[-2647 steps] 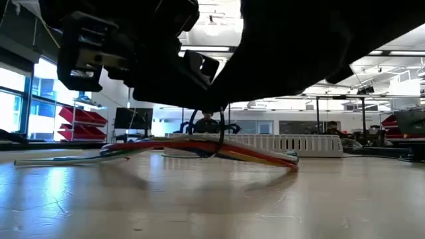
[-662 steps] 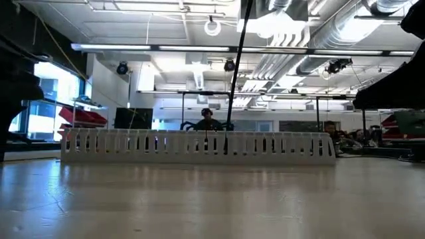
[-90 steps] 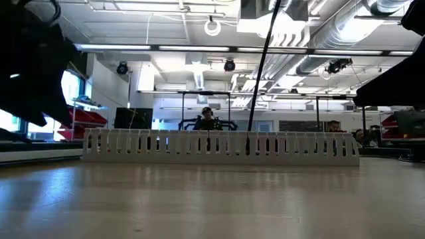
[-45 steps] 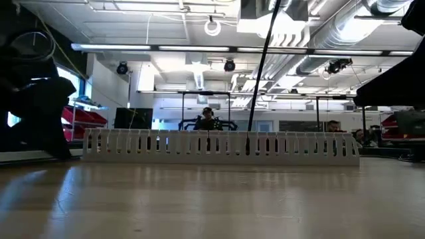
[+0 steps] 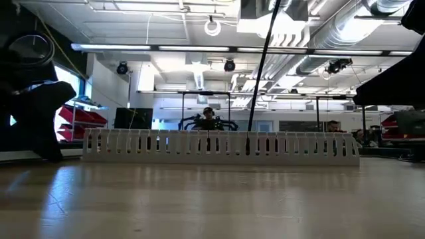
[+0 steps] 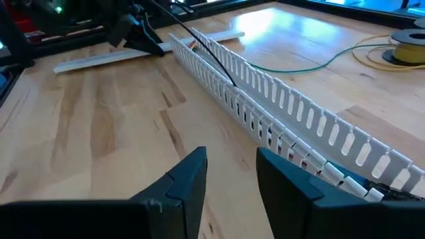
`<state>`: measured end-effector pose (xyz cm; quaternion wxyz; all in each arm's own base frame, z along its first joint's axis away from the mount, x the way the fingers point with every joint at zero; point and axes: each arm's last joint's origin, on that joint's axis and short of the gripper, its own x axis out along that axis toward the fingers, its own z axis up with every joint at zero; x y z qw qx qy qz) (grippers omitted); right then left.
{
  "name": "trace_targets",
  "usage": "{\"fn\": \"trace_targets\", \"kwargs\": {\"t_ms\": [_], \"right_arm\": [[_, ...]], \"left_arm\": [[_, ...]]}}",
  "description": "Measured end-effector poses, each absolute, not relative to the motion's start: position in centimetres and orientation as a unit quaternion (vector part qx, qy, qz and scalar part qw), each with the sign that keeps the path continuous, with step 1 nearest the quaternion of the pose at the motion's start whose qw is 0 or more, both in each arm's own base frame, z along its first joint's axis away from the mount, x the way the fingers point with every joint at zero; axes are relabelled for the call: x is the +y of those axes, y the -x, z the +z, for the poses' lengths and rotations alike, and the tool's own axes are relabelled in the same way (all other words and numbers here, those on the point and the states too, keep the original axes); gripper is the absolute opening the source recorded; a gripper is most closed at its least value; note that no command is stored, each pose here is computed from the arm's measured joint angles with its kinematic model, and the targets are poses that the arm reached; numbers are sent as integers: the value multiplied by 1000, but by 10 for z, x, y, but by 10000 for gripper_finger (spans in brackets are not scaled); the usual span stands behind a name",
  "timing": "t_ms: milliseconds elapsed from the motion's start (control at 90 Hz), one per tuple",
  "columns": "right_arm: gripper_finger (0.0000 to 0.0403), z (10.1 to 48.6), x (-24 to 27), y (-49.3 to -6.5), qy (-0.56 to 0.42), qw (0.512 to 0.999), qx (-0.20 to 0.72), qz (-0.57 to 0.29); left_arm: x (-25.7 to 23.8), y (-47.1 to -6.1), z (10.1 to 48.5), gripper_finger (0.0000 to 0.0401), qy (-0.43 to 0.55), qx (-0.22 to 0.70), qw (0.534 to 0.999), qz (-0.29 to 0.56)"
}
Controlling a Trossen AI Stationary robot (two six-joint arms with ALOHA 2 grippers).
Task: Ziptie cables
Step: Close the white cable duct
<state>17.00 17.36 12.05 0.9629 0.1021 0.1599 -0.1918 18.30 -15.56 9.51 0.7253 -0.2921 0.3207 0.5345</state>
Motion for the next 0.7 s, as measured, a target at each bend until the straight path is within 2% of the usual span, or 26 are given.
{"fn": "trace_targets", "kwargs": {"t_ms": [411,700], "right_arm": [[116,120,174,-170,-103,963,162,-190],[116,120,174,-170,-103,963,162,-190]], "left_arm": [[-153,-178,112,210,313,327,714,535],[-149,-174,118,210,278,349,718,535]]}}
